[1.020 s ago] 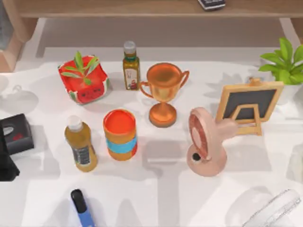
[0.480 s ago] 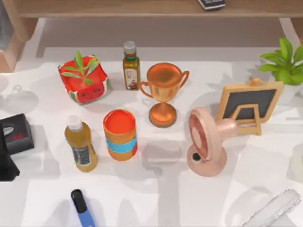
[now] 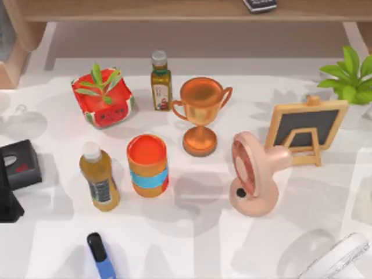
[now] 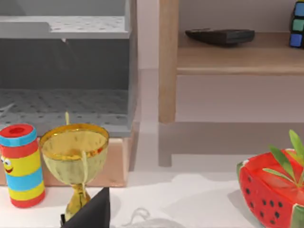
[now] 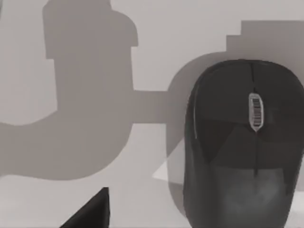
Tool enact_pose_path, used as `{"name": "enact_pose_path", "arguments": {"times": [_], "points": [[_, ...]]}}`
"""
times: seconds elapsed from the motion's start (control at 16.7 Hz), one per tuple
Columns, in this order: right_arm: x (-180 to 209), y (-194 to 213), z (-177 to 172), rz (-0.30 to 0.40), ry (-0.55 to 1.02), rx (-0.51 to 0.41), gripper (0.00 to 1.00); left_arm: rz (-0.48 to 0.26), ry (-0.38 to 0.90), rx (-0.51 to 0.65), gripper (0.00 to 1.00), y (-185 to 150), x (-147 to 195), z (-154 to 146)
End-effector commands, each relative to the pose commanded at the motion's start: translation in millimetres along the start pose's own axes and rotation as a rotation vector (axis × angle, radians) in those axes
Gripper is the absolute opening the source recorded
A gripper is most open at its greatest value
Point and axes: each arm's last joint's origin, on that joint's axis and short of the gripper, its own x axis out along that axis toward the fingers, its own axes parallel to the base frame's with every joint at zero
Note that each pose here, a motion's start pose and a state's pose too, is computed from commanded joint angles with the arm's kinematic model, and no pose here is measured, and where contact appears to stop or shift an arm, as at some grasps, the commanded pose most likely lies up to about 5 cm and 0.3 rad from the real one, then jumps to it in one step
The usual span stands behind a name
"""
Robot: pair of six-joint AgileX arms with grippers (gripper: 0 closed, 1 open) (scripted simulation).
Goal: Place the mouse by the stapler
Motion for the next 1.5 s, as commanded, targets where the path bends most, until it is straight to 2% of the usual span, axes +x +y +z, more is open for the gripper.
{"name": "enact_pose_path", "arguments": {"times": [0.54,1.02,1.26,1.5], "points": [[4,1,0,0.001,0.0,-0.001,1.0,0.0,0.0,0.0,1.0,0,0,0],[29,0,0,0.0,-0.001,0.0,1.0,0.0,0.0,0.0,1.0,0,0,0],[30,0,0,0.0,0.0,0.0,1.0,0.0,0.0,0.0,1.0,0,0,0],[30,0,0,0.0,0.0,0.0,0.7,0.0,0.0,0.0,1.0,0,0,0]]}}
